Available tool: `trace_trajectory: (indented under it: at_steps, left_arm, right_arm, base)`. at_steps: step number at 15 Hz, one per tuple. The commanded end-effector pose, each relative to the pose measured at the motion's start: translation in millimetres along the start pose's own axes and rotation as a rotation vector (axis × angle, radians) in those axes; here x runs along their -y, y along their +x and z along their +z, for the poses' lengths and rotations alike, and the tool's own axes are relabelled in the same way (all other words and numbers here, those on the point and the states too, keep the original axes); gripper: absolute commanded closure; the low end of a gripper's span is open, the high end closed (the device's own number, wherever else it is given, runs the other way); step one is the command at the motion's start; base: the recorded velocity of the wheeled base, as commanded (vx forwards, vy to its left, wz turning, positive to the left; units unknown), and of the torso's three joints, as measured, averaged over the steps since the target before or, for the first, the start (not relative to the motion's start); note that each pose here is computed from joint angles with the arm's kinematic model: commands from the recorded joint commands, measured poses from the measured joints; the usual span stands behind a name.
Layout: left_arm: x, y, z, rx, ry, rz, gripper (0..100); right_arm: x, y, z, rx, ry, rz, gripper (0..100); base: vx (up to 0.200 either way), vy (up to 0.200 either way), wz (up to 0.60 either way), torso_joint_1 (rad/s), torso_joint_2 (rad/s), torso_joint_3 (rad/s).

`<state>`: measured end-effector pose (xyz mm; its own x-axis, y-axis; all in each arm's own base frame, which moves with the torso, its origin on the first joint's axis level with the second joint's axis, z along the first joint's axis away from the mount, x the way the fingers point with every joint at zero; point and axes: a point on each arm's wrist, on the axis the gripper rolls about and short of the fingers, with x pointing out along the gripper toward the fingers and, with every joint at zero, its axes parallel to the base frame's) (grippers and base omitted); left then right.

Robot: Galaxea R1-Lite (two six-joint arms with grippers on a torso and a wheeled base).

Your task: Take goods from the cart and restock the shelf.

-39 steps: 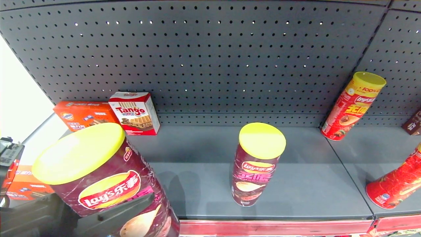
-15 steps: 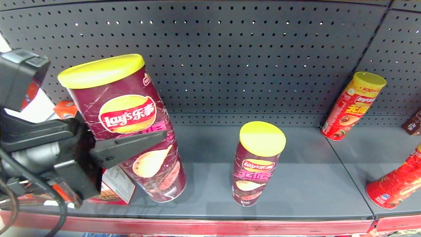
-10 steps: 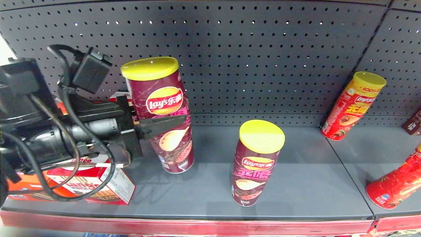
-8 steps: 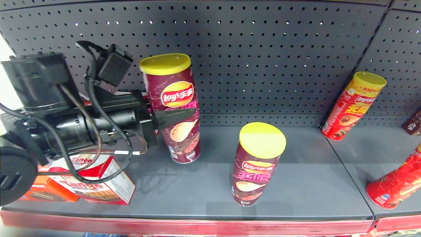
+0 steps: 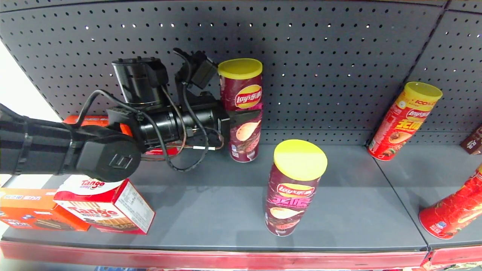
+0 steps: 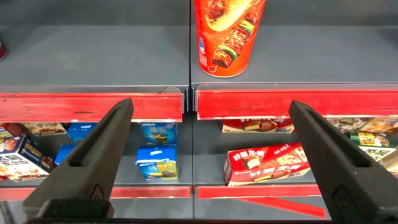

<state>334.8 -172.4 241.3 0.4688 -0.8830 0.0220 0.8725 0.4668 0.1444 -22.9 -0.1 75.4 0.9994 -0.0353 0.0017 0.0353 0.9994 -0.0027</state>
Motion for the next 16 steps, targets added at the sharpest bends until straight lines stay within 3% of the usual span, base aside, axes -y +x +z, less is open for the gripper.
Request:
trace_trajectory:
  at_steps: [1,7,8,11,16]
  left_arm:
    - [-14.3,24.9,-19.9,-0.016,-0.008,-0.006,100]
    - [-23.5,42.4,-44.1,-0.037,-0.019,-0.010,100]
    - [-24.5,45.0,-44.6,-0.023,-0.009,-0.010,100]
    - [-24.4,50.0,-48.8,0.007,0.011,-0.012,100]
    - [-20.9,53.0,-53.8,-0.003,0.005,-0.024,100]
  right_arm:
    - [0.0,0.1,0.0,-0.002,0.000,0.000,0]
    - [0.0,0.1,0.0,-0.002,0.000,0.000,0]
    - [0.0,0.1,0.0,-0.002,0.000,0.002,0]
    - [0.0,0.1,0.0,-0.002,0.000,0.002,0]
    - [0.0,0.1,0.0,-0.002,0.000,0.000,0]
  base:
    - [0.000,0.000,0.00,0.000,0.00,0.000]
    - [0.000,0.000,0.00,0.000,0.00,0.000]
    - [0.000,0.000,0.00,0.000,0.00,0.000]
    - [0.000,0.000,0.00,0.000,0.00,0.000]
    - [0.000,0.000,0.00,0.000,0.00,0.000]
